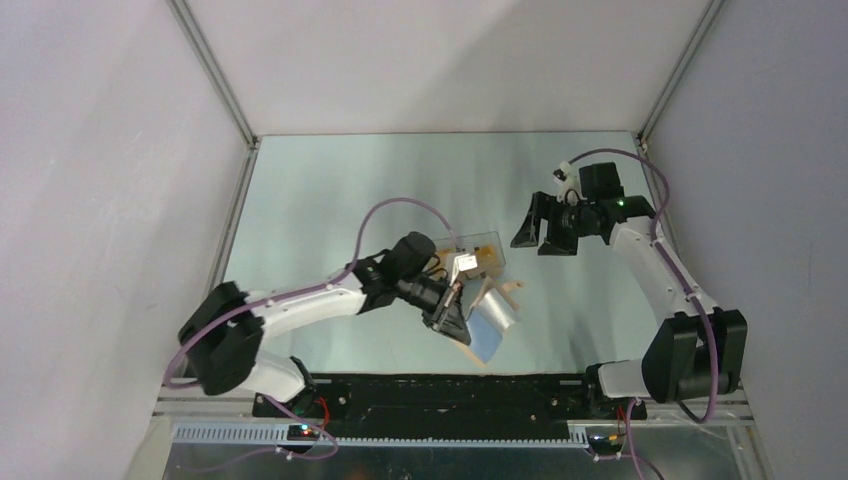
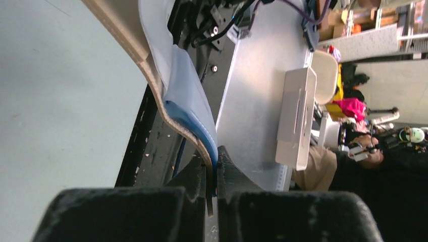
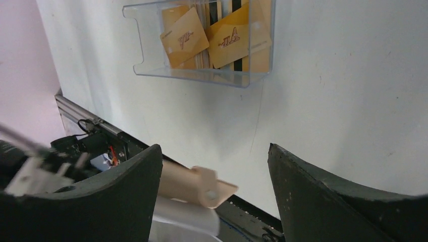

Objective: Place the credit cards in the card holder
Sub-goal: Place the card holder at the center of the board.

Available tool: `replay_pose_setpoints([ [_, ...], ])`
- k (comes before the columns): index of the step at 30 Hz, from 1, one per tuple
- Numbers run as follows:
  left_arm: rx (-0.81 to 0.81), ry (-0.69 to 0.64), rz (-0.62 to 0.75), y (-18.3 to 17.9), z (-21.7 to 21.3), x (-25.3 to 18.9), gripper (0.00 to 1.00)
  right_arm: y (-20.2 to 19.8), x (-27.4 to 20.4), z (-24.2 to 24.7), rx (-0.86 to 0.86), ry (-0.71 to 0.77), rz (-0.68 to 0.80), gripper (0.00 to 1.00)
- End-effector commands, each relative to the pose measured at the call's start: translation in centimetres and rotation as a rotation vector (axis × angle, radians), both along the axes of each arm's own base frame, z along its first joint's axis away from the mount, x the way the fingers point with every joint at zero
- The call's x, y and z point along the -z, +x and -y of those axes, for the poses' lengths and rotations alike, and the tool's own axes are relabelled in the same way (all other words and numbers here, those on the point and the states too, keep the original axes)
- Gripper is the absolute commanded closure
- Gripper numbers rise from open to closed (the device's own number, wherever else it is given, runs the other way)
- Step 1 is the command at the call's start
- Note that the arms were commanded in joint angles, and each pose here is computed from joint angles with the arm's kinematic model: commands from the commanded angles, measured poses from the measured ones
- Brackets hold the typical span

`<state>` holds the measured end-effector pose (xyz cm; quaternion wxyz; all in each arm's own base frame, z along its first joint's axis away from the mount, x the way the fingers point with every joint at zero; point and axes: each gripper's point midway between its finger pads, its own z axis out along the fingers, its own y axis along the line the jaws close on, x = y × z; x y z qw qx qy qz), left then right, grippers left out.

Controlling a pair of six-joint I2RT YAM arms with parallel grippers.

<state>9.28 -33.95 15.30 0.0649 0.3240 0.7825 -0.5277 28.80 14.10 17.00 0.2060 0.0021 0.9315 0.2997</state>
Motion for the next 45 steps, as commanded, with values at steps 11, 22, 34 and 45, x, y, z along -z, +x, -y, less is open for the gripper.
replay_pose_setpoints([
  [11, 0.132, 0.179, -0.160, -1.0, 2.3, 5.1, 0.75, -1.9, -0.2, 1.1, 0.036, 0.063, 0.008, 0.19],
  [22, -0.071, 0.396, 0.014, 4.1, -0.3, 6.3, 0.27, -2.3, -0.2, 1.0, 0.026, 0.050, 0.007, 0.19],
  [34, -0.439, 0.444, 0.244, 10.7, -5.4, 1.7, 0.18, -2.0, -0.7, -1.8, -0.043, 0.058, 0.031, 0.19],
  [45, -0.847, 0.299, 0.145, 15.1, -11.6, 0.0, 0.15, 1.1, -1.4, -8.0, -0.156, 0.059, 0.038, 0.23],
])
